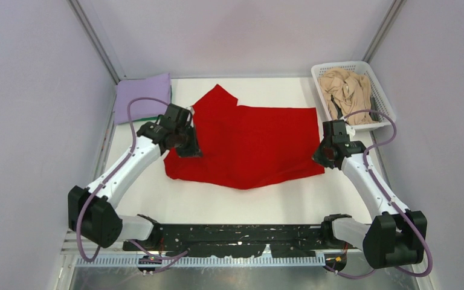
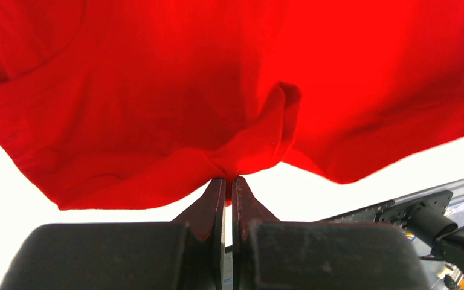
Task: Fold and stack the t-shirts
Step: Fold the flattened tshirt in 1/3 of the way
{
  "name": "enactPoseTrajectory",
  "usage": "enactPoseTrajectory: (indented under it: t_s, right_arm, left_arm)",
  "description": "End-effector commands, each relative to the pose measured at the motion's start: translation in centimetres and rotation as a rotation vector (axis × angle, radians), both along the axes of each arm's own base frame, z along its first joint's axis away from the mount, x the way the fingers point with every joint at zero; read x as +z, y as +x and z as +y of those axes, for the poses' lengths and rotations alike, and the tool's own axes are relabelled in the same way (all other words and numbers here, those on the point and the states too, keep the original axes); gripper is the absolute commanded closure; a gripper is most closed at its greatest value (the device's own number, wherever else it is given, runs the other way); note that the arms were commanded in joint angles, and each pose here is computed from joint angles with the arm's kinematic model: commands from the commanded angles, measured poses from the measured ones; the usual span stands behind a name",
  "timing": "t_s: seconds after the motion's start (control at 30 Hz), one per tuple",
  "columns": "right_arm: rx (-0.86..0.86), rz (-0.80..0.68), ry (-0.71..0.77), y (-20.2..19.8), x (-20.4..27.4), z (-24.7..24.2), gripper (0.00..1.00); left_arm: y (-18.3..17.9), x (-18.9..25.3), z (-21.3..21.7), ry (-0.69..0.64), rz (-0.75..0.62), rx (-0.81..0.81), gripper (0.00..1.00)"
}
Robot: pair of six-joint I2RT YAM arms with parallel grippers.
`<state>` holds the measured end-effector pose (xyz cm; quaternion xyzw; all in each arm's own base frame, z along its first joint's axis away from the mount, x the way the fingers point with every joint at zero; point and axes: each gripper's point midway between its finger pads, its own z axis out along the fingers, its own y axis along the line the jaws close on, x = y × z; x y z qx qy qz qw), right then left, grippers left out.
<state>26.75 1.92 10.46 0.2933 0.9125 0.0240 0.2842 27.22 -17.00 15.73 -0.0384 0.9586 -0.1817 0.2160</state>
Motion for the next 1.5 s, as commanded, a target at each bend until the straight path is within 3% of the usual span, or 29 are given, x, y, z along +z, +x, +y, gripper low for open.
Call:
enactPoseTrajectory:
  t_s: [0.0, 0.23, 0.57, 0.83, 1.07, 1.17, 1.27, 1.33, 1.4, 1.43, 1.47]
  right_arm:
    - [-0.018, -0.091, -0.038, 3.0, 2.3, -1.1, 0.95]
    - [-0.062, -0.104, -0.053, 4.5, 2.7, -2.5, 0.95]
    - [-0.070, -0.095, -0.043, 5.2, 1.5, -2.7, 0.94]
    - [-0.078, -0.063, -0.034, 6.2, 0.0, -2.6, 0.93]
    - [-0.149, -0.046, -0.041, 6.8, -1.8, -3.8, 0.84]
    - [-0.181, -0.044, -0.044, 7.5, -2.7, -4.3, 0.75]
    - [-0.219, -0.068, -0.054, 8.8, -2.7, -4.8, 0.58]
    - [-0.242, -0.094, -0.074, 9.5, -1.8, -5.4, 0.48]
    - [-0.252, -0.123, -0.093, 10.0, -0.5, -5.8, 0.32]
    - [-0.249, -0.137, -0.099, 10.1, 0.1, -5.9, 0.15]
    - [-0.235, -0.156, -0.106, 10.1, 0.9, -5.9, 0.08]
  left_arm:
    - [2.9, 1.2, 0.2, -0.012, -0.036, 0.002, 1.00]
    - [5.9, 2.5, 1.8, -0.004, -0.125, 0.037, 1.00]
    - [9.4, 3.8, 1.2, 0.029, -0.237, -0.102, 1.00]
    - [13.5, 1.2, 0.9, 0.085, -0.175, -0.208, 1.00]
    - [17.6, -1.6, 2.4, 0.164, -0.107, -0.148, 0.99]
    - [19.1, -3.1, 2.9, 0.179, -0.080, -0.121, 0.79]
    - [20.9, -3.6, 2.1, 0.124, -0.074, -0.109, 0.43]
    - [21.7, -3.3, 1.9, 0.106, -0.056, -0.102, 0.32]
    - [22.3, -2.4, 2.1, 0.113, -0.062, -0.079, 0.21]
    - [22.3, -1.9, 2.2, 0.116, -0.069, -0.072, 0.15]
    - [22.0, -1.3, 2.3, 0.116, -0.077, -0.065, 0.06]
